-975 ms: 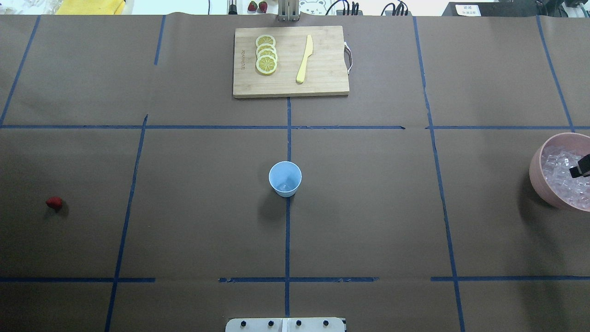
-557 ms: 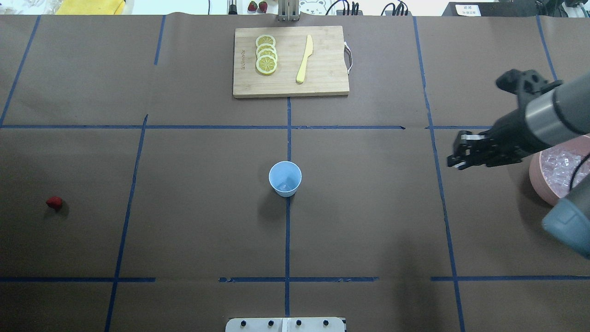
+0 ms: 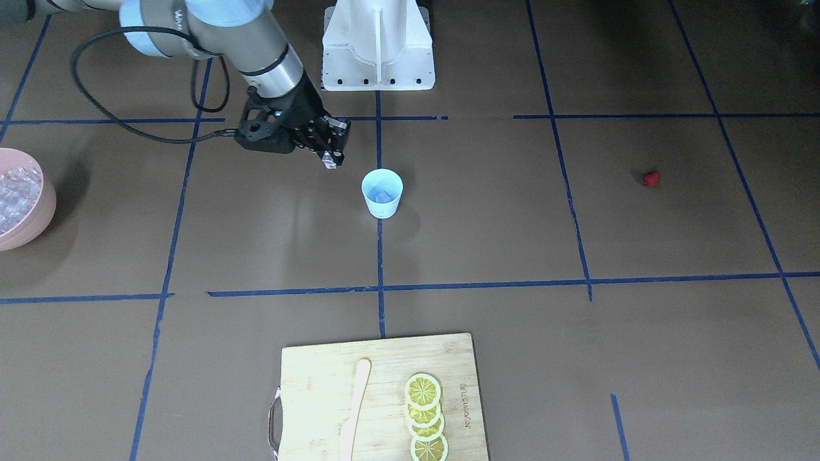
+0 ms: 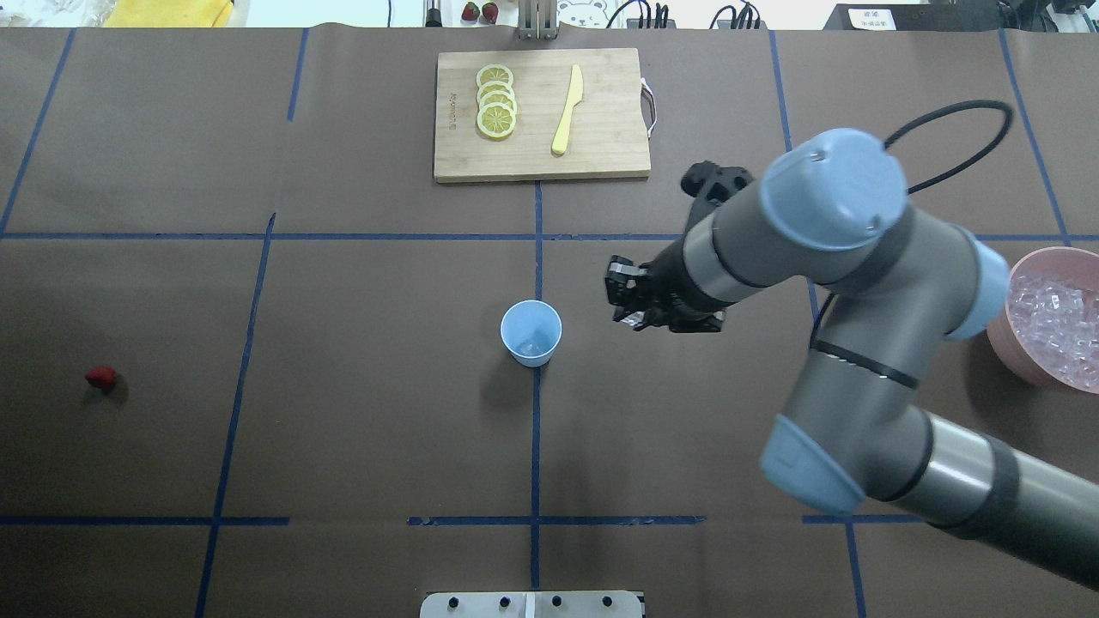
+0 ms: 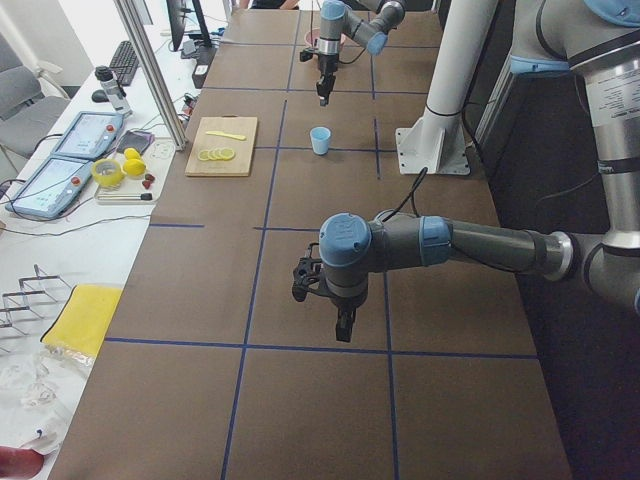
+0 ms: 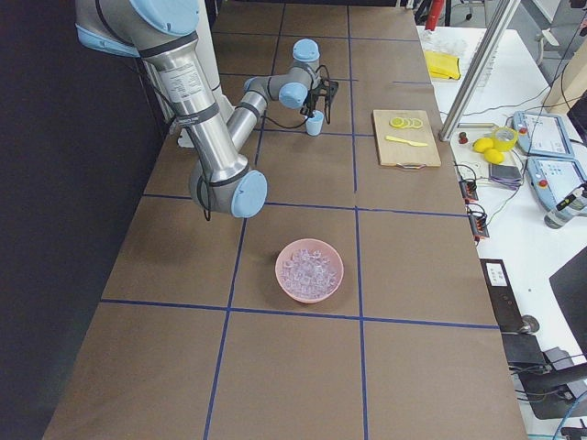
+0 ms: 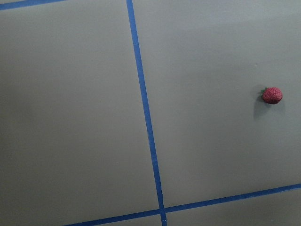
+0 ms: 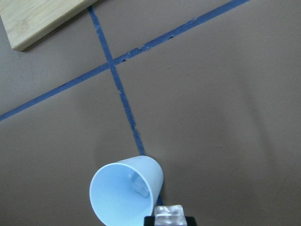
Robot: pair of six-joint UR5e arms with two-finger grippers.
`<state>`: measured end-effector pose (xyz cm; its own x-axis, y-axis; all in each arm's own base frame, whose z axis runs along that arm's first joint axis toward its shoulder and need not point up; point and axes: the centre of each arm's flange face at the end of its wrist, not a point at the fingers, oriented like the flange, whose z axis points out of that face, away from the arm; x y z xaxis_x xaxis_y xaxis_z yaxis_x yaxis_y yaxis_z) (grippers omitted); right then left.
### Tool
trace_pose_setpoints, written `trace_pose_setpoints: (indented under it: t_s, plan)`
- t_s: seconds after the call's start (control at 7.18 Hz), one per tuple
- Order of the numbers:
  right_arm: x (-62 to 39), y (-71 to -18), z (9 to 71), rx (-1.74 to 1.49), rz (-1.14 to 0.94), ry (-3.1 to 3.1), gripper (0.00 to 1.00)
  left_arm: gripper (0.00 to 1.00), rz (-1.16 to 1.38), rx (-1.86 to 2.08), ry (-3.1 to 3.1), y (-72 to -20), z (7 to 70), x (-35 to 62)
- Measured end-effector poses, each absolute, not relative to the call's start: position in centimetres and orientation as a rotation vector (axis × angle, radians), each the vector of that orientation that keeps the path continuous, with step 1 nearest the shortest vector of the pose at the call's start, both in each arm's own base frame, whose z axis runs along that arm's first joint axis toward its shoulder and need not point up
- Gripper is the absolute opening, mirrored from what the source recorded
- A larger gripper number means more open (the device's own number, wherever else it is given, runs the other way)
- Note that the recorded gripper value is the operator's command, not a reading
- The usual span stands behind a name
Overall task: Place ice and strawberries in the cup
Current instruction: 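Move the ice cube over the blue cup and open the right gripper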
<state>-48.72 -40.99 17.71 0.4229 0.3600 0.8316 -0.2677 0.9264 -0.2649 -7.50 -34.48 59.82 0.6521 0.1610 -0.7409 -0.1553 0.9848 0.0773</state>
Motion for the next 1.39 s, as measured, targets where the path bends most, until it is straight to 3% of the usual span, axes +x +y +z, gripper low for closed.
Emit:
trace_pose_setpoints:
  t_s: [0.14, 0.28, 0.42, 0.84, 1.39]
  plan:
    - [-51.0, -41.3, 16.5, -0.094, 0.414, -1.058, 0.13, 1.0, 0.179, 0.007, 0.842, -34.5, 59.8, -7.5]
    - [-52.5, -41.6, 15.9, -0.091, 0.421, -1.056, 0.32, 1.0, 0.18, 0.007, 0.842, -34.5, 59.8, -7.5]
    - [-53.5, -41.8, 16.0, -0.087, 0.423, -1.059, 0.61, 1.0, 0.18, 0.008, 0.841, -34.5, 59.8, -7.5]
    - [-54.5, -41.8, 16.5, -0.087, 0.42, -1.058, 0.69, 1.0, 0.18, 0.008, 0.841, -34.5, 59.8, -7.5]
    - [-51.8, -41.9, 17.9, -0.085, 0.424, -1.064, 0.69, 1.0, 0.179, 0.007, 0.842, -34.5, 59.8, -7.5]
